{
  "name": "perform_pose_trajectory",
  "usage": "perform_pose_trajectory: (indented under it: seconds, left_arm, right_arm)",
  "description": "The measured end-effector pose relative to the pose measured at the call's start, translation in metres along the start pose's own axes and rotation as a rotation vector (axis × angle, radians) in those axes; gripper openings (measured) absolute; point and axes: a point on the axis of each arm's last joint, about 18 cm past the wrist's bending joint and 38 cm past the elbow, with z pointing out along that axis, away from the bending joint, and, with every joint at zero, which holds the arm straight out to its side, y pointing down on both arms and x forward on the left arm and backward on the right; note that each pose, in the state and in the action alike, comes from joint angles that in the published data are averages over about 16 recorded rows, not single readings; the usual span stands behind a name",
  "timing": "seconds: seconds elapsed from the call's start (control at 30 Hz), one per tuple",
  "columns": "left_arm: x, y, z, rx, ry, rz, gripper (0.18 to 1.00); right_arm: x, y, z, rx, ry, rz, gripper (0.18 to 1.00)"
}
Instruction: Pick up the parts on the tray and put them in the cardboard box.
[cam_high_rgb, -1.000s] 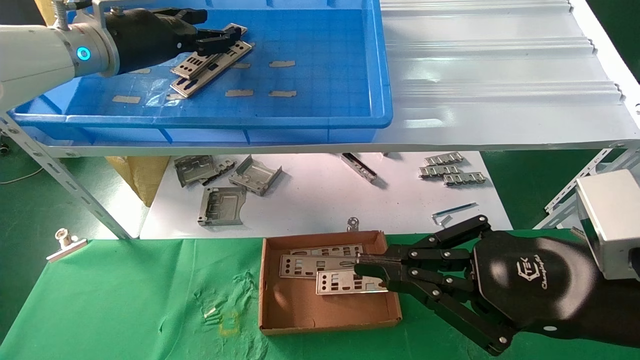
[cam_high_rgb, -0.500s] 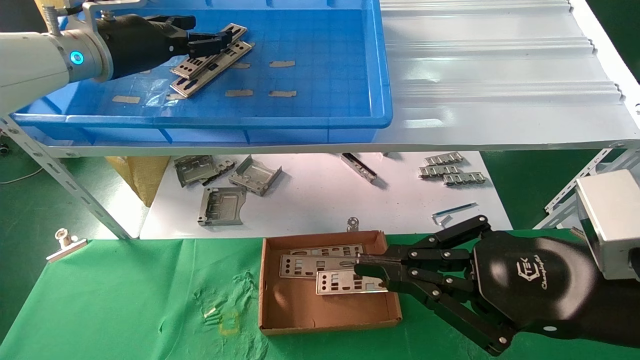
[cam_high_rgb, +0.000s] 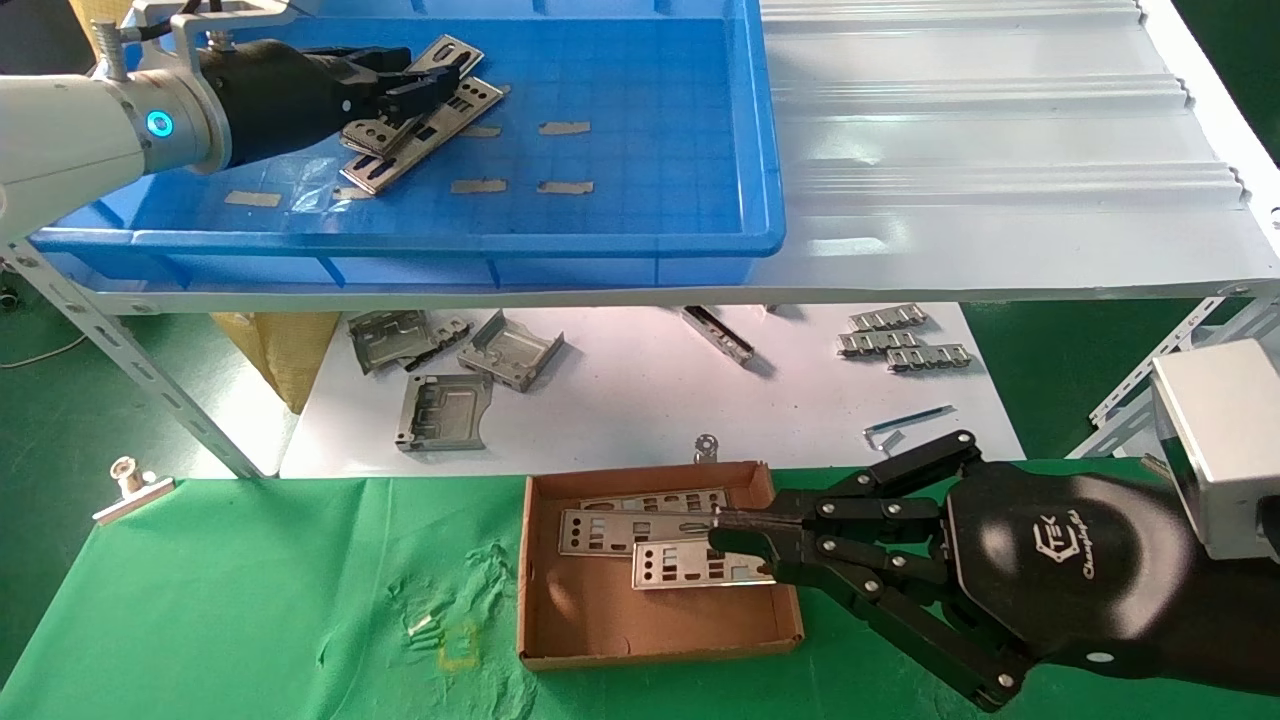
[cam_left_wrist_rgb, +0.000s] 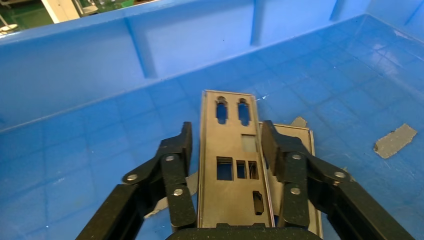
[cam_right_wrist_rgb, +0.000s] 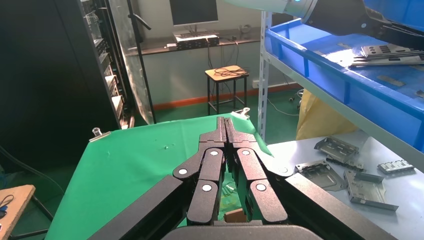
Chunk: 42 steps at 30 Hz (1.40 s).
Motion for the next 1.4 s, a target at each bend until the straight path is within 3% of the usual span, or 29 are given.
perform_pose_trajectory:
  seconds: [0.43, 0.63, 1.4]
  left_arm:
    - [0.001, -0.005, -0.002, 0.005, 0.012, 0.009, 0.349]
    - [0.001, -0.008, -0.003, 0.009, 0.02, 0.019, 0.276]
    - [0.01, -0.023, -0.006, 0.04, 0.082, 0.053, 0.203]
  right_arm:
    - [0.0, 0.0, 0.0, 0.0, 0.0, 0.0, 0.191]
    - [0.0, 0.0, 0.0, 0.0, 0.0, 0.0, 0.191]
    - [0.0, 0.0, 0.0, 0.0, 0.0, 0.0, 0.191]
